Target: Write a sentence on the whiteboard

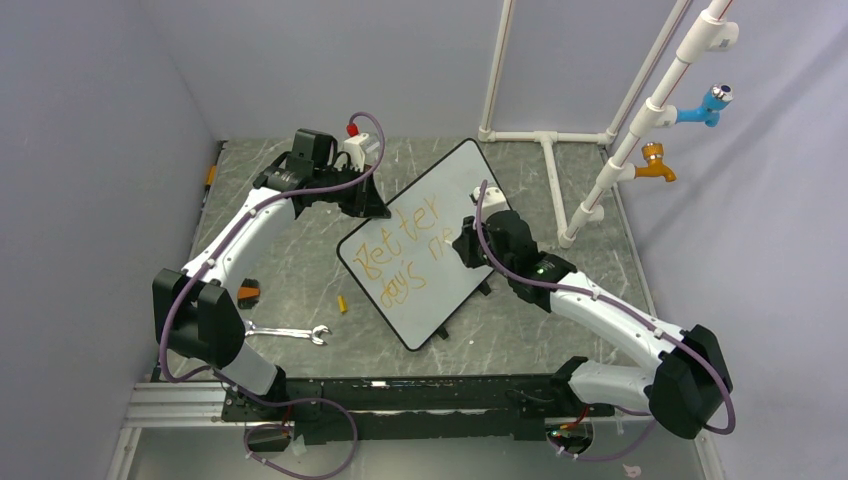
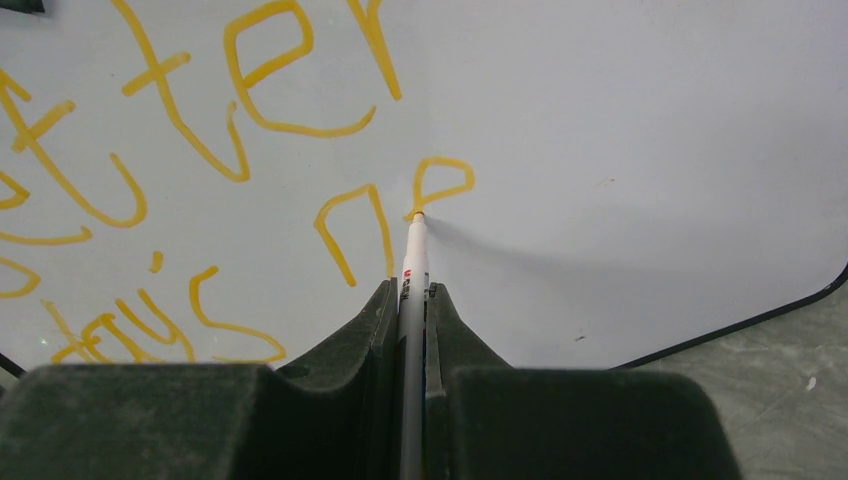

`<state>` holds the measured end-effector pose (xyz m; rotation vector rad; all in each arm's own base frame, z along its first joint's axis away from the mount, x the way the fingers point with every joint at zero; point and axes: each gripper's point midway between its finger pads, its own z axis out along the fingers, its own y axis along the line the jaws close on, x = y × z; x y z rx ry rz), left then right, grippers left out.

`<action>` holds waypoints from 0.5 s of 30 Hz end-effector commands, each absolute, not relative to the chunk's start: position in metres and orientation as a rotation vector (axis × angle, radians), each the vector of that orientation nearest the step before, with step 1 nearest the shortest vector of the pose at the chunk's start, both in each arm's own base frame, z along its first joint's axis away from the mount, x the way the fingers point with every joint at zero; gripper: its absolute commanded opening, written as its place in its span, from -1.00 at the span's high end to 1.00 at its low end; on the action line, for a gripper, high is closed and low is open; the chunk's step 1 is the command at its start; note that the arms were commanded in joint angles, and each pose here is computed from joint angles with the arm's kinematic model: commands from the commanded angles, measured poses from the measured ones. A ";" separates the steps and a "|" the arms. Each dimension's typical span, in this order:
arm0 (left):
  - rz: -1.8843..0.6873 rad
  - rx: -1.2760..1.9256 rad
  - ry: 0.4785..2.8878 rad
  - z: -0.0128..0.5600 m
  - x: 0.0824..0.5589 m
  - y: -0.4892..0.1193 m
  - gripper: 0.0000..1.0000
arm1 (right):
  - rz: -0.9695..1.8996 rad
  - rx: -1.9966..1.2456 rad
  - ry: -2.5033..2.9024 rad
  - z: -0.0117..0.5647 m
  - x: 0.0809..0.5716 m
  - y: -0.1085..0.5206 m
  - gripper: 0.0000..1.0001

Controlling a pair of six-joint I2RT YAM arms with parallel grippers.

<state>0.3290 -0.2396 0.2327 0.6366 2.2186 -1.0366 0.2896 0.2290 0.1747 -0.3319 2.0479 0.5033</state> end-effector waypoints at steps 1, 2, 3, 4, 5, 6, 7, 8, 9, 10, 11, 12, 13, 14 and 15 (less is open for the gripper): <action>-1.060 0.773 2.148 0.238 0.319 -0.253 1.00 | 0.511 -0.352 2.113 0.154 0.278 0.228 1.00; -1.062 0.774 2.147 0.238 0.319 -0.253 1.00 | 0.497 -0.353 2.122 0.152 0.277 0.226 1.00; -1.062 0.774 2.146 0.238 0.318 -0.253 1.00 | 0.479 -0.352 2.126 0.150 0.278 0.224 1.00; -1.063 0.774 2.147 0.238 0.318 -0.253 1.00 | 0.464 -0.355 2.130 0.148 0.279 0.222 1.00; -1.062 0.774 2.146 0.238 0.319 -0.253 1.00 | 0.439 -0.357 2.137 0.146 0.279 0.219 1.00; -1.063 0.774 2.146 0.238 0.318 -0.253 1.00 | 0.419 -0.356 2.140 0.145 0.281 0.216 1.00; -1.063 0.775 2.145 0.238 0.319 -0.254 1.00 | 0.405 -0.356 2.143 0.145 0.282 0.215 1.00; -1.063 0.774 2.146 0.238 0.318 -0.253 1.00 | 0.392 -0.354 2.141 0.146 0.283 0.213 1.00; -1.061 0.775 2.144 0.238 0.319 -0.253 1.00 | 0.380 -0.352 2.140 0.147 0.284 0.212 1.00; -1.062 0.775 2.145 0.239 0.318 -0.253 1.00 | 0.367 -0.347 2.138 0.148 0.286 0.210 1.00; -1.060 0.775 2.145 0.238 0.318 -0.253 1.00 | 0.356 -0.346 2.137 0.150 0.287 0.209 1.00; -1.060 0.775 2.144 0.238 0.319 -0.253 1.00 | 0.348 -0.346 2.135 0.151 0.288 0.208 1.00; -1.059 0.774 2.146 0.238 0.319 -0.253 1.00 | 0.340 -0.345 2.132 0.152 0.289 0.207 1.00; -1.061 0.774 2.146 0.238 0.318 -0.253 1.00 | 0.333 -0.345 2.129 0.153 0.290 0.207 1.00; -1.062 0.776 2.145 0.238 0.318 -0.253 1.00 | 0.330 -0.345 2.125 0.156 0.290 0.207 1.00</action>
